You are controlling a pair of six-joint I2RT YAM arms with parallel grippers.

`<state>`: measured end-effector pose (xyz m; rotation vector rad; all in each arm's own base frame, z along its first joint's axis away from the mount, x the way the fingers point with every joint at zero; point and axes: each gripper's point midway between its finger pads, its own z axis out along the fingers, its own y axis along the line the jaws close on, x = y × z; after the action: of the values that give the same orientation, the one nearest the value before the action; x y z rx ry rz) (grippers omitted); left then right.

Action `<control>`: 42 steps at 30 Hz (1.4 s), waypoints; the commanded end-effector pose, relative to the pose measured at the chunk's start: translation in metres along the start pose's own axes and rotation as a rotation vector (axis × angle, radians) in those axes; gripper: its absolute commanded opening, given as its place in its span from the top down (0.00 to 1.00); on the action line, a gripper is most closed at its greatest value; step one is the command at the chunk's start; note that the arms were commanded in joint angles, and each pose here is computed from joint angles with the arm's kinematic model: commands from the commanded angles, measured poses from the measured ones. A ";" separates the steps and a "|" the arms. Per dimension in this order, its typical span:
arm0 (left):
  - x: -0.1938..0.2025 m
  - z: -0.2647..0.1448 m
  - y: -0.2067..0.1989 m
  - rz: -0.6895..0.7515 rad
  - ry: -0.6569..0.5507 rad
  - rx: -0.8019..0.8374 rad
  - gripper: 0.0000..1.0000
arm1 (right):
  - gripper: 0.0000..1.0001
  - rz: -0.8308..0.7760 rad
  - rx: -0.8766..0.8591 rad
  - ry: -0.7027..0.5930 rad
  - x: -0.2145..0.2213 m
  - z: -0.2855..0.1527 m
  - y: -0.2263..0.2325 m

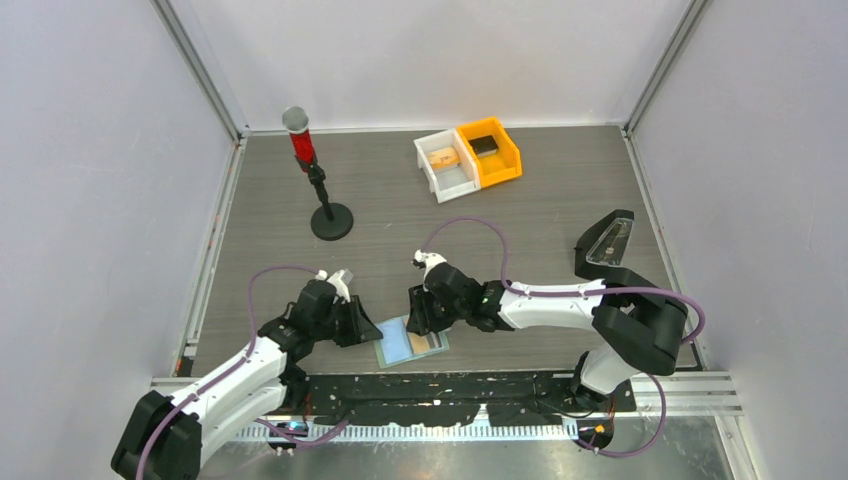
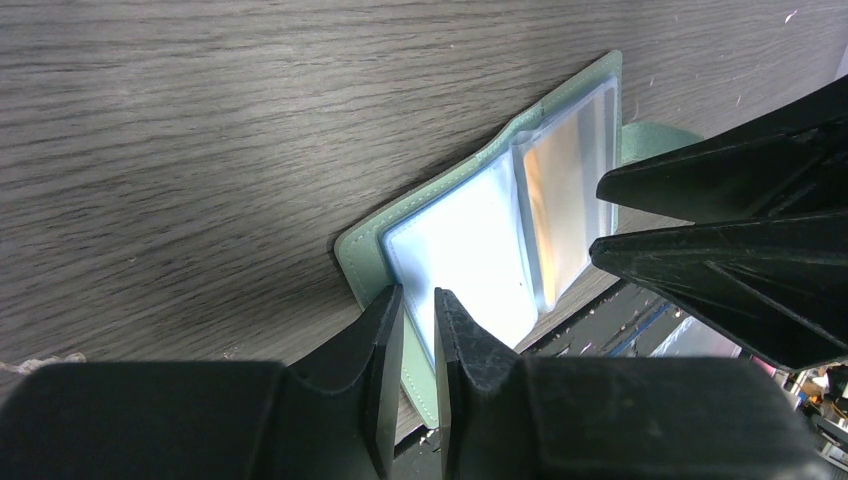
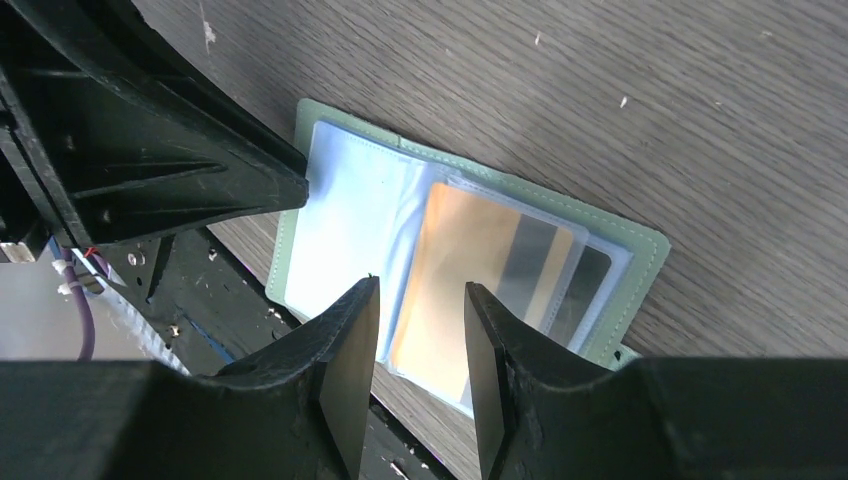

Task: Take the credit cards out of the card holder
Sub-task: Remove the credit card from the card holder.

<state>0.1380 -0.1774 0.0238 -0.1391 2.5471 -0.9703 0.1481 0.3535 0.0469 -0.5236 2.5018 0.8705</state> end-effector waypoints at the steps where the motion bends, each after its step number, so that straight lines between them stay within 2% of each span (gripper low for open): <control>1: 0.001 0.000 0.000 0.000 0.003 0.005 0.80 | 0.56 -0.004 -0.060 -0.075 -0.025 -0.007 0.020; 9: 0.000 -0.001 -0.001 0.004 -0.004 0.010 0.80 | 0.56 -0.021 0.105 -0.068 -0.019 -0.012 -0.014; 18: 0.001 0.000 0.000 0.002 0.000 0.005 0.80 | 0.56 -0.024 0.147 -0.052 -0.012 -0.009 -0.025; 29: 0.001 0.000 0.000 0.000 0.000 0.002 0.80 | 0.56 -0.009 0.124 0.002 0.001 -0.001 -0.024; 42: 0.001 -0.001 0.000 -0.003 0.000 0.002 0.80 | 0.56 0.059 -0.066 -0.010 -0.006 0.000 0.009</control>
<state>0.1376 -0.1771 0.0241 -0.1392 2.5466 -0.9700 0.1466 0.3464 0.0405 -0.5085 2.5459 0.8508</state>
